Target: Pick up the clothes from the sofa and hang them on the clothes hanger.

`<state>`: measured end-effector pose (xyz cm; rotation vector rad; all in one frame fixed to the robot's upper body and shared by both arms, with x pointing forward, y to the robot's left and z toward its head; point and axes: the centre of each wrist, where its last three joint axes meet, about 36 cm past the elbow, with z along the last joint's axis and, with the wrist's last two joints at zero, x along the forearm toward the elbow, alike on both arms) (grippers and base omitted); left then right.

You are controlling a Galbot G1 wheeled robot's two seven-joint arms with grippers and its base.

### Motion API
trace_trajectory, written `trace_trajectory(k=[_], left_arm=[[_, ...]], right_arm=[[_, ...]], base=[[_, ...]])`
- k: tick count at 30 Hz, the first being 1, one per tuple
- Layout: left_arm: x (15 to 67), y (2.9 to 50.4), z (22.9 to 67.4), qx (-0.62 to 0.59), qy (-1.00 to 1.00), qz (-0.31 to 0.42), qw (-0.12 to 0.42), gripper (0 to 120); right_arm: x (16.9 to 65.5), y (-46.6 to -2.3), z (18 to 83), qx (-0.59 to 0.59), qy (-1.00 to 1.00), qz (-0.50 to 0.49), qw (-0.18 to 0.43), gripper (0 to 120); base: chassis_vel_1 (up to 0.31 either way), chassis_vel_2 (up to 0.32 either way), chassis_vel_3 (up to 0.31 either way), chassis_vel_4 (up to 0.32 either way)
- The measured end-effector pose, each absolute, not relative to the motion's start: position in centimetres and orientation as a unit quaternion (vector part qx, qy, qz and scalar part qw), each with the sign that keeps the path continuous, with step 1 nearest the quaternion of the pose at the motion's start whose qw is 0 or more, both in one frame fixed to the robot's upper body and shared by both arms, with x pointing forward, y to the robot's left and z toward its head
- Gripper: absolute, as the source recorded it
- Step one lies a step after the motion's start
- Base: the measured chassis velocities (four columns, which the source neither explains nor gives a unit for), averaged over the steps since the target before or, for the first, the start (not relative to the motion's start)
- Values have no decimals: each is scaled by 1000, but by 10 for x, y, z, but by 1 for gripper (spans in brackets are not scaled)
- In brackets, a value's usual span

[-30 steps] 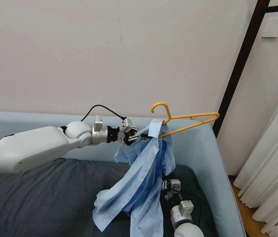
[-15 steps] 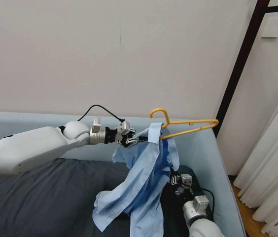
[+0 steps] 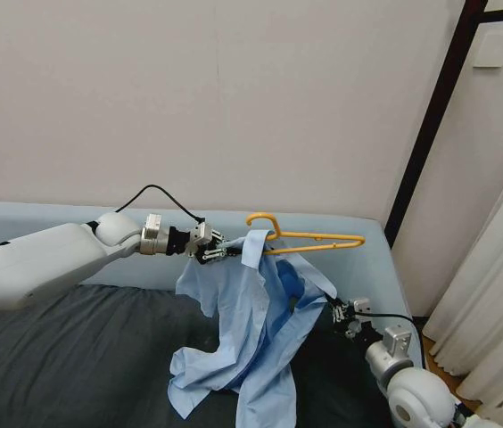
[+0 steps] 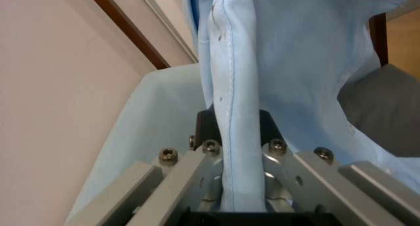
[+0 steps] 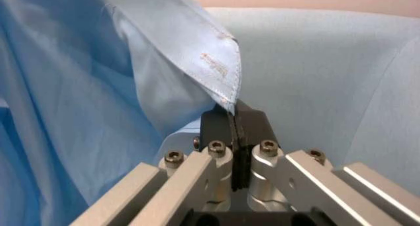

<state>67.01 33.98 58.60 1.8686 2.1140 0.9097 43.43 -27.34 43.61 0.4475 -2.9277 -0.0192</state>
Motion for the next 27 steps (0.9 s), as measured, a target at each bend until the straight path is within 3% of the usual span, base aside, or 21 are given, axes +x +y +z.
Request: trace_trajectory(k=[6,17,27], left_arm=[[681,352,591,636,689,331,104,1],[691,376,560,651,674,323,135,1],[696,384,563,684,642,331,104,1]], right_arm=[[443,-280,459,171,-981,-4,91,0],[462,-290,471,164,-982,10,98,0],[465,-294,480,177,-981,71,41,0]], base=[[0,0,0,0],[0,0,0,0],[0,0,0,0]])
